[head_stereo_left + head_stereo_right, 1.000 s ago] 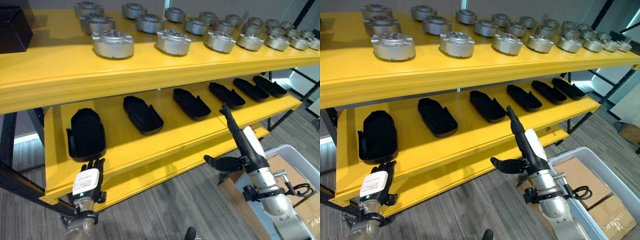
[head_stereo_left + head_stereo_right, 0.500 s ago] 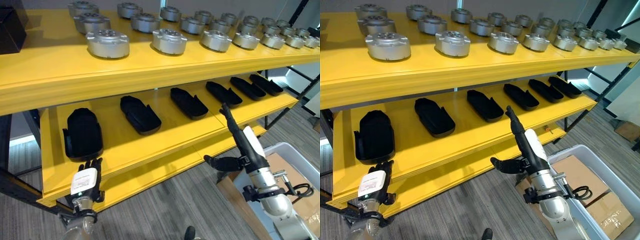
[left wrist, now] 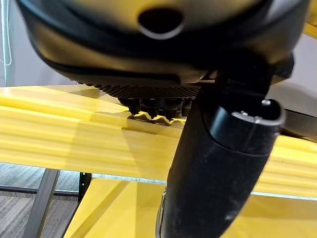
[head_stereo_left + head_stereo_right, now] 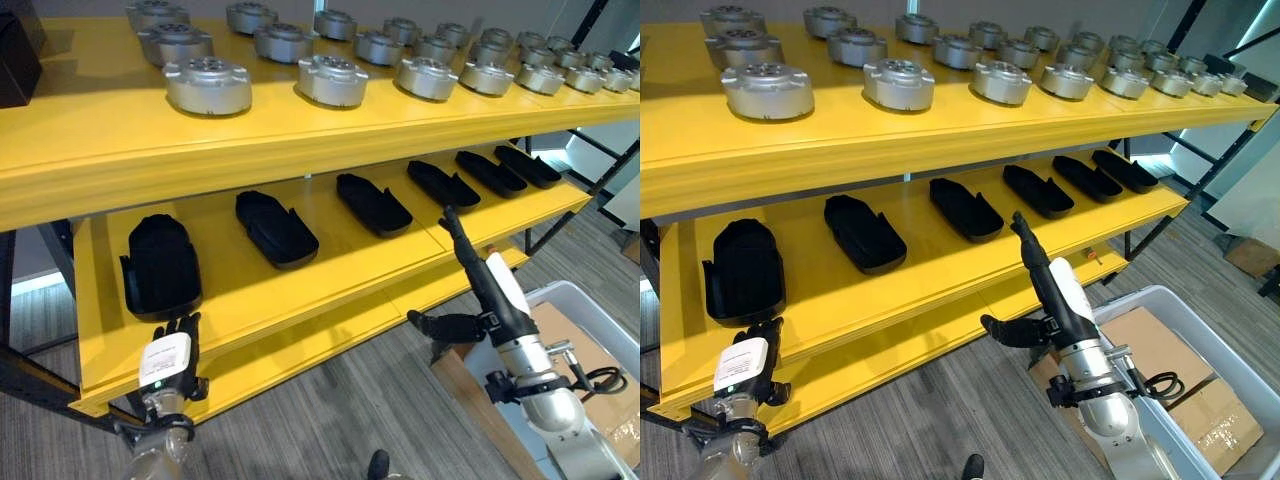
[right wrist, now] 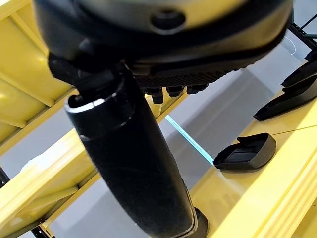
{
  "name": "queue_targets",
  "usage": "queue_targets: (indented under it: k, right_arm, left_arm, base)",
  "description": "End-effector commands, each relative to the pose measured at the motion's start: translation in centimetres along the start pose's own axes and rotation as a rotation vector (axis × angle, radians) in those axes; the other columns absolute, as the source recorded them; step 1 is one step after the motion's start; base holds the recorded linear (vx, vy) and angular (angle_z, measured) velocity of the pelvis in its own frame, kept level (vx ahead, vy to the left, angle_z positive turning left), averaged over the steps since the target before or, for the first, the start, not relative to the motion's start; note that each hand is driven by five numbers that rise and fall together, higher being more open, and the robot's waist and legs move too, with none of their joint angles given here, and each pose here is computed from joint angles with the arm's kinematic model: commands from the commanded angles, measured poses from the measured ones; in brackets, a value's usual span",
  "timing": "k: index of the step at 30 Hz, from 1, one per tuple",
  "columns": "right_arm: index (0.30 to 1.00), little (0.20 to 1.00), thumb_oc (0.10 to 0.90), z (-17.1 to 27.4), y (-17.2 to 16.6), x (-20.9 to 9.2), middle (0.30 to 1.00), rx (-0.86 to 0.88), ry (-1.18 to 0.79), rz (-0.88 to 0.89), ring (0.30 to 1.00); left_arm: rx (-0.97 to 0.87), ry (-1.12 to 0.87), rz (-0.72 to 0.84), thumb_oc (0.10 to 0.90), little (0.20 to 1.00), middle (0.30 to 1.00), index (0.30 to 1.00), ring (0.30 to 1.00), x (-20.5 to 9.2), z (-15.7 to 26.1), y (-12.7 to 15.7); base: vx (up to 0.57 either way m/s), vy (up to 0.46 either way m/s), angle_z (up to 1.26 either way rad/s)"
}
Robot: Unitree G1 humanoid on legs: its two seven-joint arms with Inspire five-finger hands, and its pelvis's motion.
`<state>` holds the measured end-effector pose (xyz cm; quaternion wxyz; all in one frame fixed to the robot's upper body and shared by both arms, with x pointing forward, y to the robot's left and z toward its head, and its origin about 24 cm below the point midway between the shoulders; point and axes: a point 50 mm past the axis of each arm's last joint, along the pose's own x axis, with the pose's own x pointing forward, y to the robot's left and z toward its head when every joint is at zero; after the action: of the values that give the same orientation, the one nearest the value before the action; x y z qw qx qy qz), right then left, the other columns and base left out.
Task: Move parts from the plastic box to the shelf.
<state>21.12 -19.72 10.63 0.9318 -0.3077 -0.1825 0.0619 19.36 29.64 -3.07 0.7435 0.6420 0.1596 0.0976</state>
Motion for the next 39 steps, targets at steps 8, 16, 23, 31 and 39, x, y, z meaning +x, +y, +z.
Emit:
queue_targets:
  k: [8,16,23,31,39]
  right_arm:
    - [1.000,1.000,0.900,4.5,-3.5,2.3,1.000,0.008,-0.281,-0.166,1.000]
    - [1.000,1.000,0.900,4.3,-3.5,2.2,1.000,0.006,-0.275,-0.174,1.000]
    - [1.000,1.000,0.900,4.3,-3.6,2.1,1.000,0.008,-0.270,-0.171,1.000]
    - [1.000,1.000,0.900,4.3,-3.6,2.1,1.000,0.009,-0.273,-0.171,1.000]
    - [1.000,1.000,0.900,4.4,-3.6,2.1,1.000,0.008,-0.280,-0.170,1.000]
  left_arm:
    - [-0.025,-0.037,0.273,0.900,1.000,1.000,1.000,1.000,4.4,1.2,6.0]
    - [-0.018,-0.038,0.286,0.900,1.000,1.000,1.000,1.000,4.5,1.1,6.4]
    - [-0.026,-0.025,0.311,0.900,1.000,1.000,1.000,1.000,4.6,0.8,6.9]
    - [-0.029,-0.040,0.330,0.900,1.000,1.000,1.000,1.000,4.8,1.1,7.4]
    - [-0.035,-0.043,0.332,0.900,1.000,1.000,1.000,1.000,5.0,1.2,7.5]
  base:
    - [0.00,0.000,0.00]
    - [0.00,0.000,0.00]
    - [0.00,0.000,0.00]
    - [0.00,0.000,0.00]
    - [0.00,0.000,0.00]
